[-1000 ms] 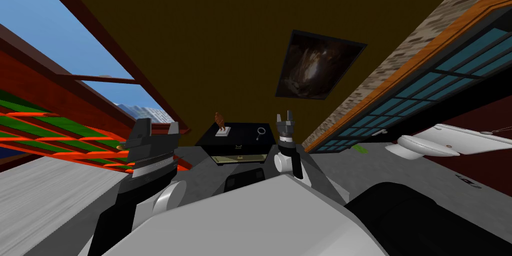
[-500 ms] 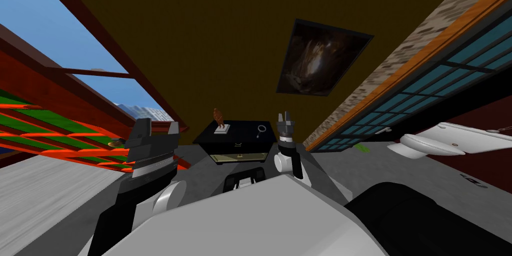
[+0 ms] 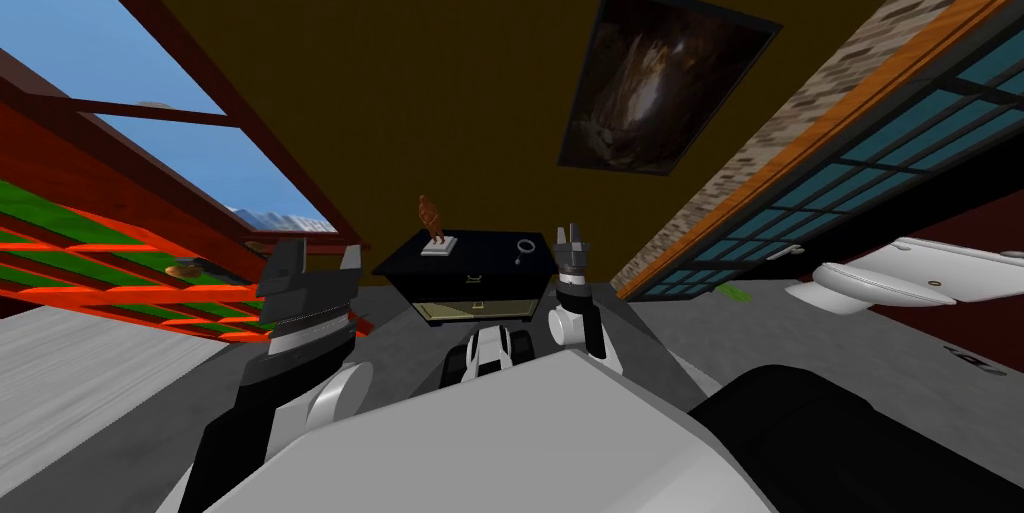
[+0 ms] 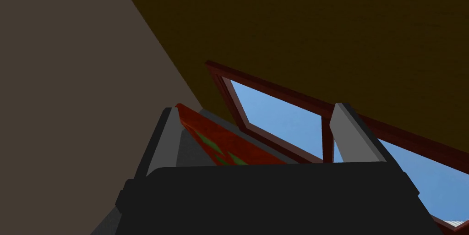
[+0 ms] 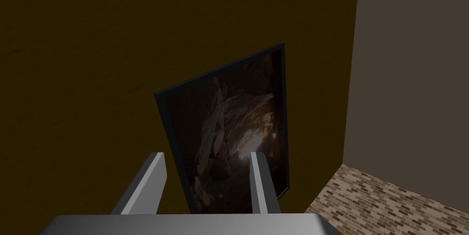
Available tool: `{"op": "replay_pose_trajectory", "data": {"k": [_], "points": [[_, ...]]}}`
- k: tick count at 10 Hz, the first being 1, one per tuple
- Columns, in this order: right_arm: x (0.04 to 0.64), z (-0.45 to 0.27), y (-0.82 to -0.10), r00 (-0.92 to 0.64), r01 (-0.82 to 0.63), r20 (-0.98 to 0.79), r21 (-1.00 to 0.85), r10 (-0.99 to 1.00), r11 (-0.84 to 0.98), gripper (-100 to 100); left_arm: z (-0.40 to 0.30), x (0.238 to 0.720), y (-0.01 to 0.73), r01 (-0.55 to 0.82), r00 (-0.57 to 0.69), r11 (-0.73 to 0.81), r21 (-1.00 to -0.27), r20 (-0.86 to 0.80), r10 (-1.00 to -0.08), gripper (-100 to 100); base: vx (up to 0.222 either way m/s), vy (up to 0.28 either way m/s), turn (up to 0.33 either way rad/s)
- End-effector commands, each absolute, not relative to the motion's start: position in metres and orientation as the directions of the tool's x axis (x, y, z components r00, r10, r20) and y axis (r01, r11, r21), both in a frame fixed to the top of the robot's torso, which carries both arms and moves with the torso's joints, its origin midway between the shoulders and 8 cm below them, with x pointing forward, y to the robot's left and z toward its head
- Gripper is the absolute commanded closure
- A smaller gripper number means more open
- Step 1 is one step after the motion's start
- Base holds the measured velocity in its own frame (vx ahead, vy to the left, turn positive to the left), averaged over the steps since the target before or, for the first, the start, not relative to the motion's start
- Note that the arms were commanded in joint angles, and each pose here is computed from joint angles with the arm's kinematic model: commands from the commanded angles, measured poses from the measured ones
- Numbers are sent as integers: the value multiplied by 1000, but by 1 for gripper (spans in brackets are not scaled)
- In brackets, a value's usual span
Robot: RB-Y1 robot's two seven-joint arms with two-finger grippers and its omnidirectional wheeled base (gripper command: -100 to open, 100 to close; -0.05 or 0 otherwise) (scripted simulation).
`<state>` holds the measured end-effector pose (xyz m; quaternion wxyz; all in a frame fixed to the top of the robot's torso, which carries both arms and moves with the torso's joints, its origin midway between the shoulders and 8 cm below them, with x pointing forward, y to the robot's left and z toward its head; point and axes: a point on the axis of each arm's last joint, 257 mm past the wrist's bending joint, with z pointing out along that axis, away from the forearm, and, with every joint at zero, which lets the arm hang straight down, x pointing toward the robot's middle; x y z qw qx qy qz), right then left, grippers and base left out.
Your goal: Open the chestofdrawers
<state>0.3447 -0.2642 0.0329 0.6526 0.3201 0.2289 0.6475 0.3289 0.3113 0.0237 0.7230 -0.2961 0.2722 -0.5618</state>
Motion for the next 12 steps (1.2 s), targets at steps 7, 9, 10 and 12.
{"op": "replay_pose_trajectory", "data": {"k": [7,9,10,12], "points": [[345,33,-264,57,-698,116,714,992,-43,0,-39,349,306,592,198,262,-762,-177,-964,-100,23,-20,-21],[345,33,-264,57,-698,116,714,992,-43,0,-53,352,307,576,197,270,-771,-189,-962,-100,30,-24,-18],[345,33,-264,57,-698,116,714,992,-43,0,-64,354,307,566,196,278,-776,-201,-960,-100,20,-16,-15],[345,33,-264,57,-698,116,714,992,-43,0,-76,355,307,555,195,287,-781,-213,-957,-100,24,-18,-22]]}}
